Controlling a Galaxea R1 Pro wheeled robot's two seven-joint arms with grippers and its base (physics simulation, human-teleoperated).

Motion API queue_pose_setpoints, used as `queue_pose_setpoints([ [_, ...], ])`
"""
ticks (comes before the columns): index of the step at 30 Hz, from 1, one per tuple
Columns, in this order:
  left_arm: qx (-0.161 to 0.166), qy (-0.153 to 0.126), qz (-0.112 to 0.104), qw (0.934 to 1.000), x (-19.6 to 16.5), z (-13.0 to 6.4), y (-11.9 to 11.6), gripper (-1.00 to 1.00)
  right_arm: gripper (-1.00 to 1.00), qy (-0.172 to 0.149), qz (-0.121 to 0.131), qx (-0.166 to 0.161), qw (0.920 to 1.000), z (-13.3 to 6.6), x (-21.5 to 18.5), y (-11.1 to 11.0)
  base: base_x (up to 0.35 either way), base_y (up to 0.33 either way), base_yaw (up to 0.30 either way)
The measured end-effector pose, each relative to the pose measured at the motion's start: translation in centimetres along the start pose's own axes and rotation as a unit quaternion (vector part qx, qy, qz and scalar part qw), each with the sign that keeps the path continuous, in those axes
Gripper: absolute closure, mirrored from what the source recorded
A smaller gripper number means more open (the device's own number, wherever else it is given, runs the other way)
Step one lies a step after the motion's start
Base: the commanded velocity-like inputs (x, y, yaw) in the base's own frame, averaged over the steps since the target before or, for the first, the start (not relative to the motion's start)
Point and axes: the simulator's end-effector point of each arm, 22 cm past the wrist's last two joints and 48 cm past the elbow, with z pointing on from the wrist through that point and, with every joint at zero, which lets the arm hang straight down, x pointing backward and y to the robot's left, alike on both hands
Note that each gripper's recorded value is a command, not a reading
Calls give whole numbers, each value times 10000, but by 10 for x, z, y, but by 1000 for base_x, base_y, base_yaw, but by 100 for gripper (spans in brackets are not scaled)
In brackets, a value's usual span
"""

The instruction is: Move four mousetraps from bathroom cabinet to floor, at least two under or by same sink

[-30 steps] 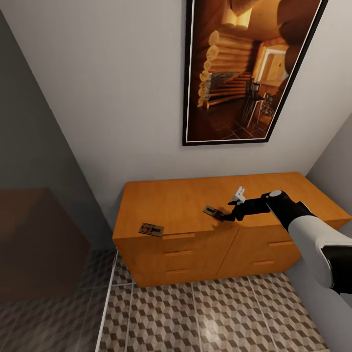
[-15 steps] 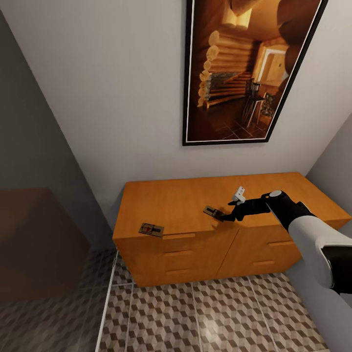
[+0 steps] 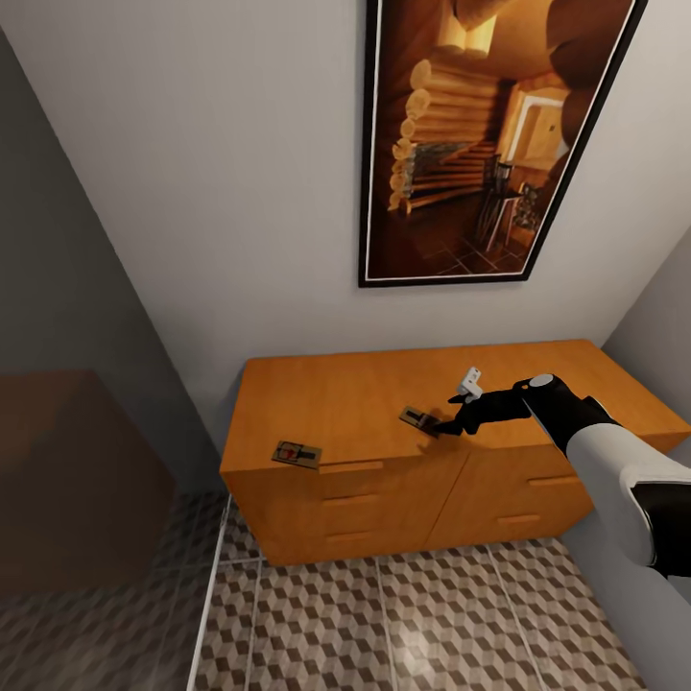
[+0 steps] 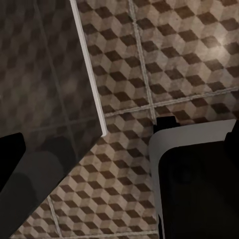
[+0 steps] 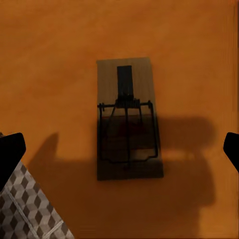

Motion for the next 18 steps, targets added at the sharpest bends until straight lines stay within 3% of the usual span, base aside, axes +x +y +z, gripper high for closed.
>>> queue_pose_setpoints([
  [18, 4, 315, 31, 9995, 18, -1, -1, -100, -100, 1, 3, -1, 10000, 0, 0, 0, 9, 0, 0],
])
